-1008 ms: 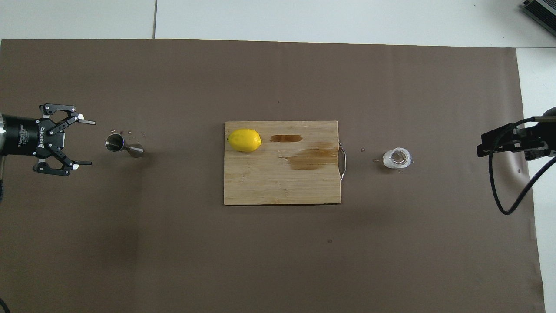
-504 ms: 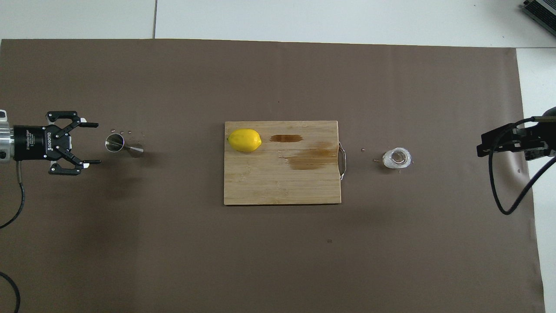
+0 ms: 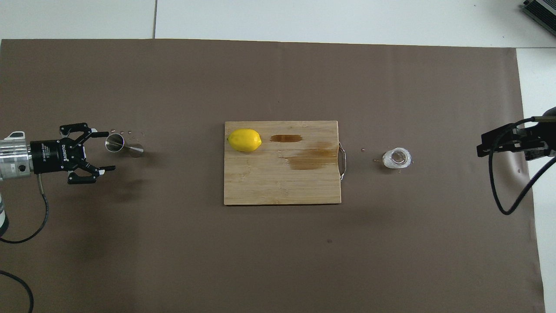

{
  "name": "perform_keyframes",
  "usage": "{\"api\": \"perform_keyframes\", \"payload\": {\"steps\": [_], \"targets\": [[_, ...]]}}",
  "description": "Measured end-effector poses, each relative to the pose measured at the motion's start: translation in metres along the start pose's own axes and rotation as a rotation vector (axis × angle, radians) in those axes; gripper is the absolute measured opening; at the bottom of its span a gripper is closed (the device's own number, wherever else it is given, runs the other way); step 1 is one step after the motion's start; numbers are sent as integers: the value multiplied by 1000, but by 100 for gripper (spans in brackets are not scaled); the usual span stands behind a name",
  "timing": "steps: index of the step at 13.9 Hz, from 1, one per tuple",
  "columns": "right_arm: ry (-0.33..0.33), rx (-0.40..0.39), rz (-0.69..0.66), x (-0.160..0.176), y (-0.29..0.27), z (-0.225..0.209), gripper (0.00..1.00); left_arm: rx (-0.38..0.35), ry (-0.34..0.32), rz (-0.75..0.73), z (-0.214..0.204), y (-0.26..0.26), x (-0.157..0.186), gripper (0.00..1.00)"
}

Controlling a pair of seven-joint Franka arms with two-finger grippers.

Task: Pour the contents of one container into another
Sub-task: 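Open the left gripper and move it toward the small steel cup, then close the left gripper on the steel cup and lift it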

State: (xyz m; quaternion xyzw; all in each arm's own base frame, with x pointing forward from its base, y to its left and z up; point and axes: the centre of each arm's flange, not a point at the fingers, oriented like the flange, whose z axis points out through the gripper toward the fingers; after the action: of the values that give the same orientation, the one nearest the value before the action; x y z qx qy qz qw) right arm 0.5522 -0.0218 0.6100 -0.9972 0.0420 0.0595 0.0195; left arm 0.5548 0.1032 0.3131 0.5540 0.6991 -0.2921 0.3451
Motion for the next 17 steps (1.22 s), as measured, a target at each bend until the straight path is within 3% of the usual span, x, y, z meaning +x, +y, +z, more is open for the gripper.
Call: {"api": "perform_keyframes", "payload": {"steps": [7,17], "targets": [[0,0,0,0,0,0,100,-26,-58,-12,5,-2,-10,100],[0,0,0,0,0,0,100,-33,-79,20,9,-9,-10,100]]}}
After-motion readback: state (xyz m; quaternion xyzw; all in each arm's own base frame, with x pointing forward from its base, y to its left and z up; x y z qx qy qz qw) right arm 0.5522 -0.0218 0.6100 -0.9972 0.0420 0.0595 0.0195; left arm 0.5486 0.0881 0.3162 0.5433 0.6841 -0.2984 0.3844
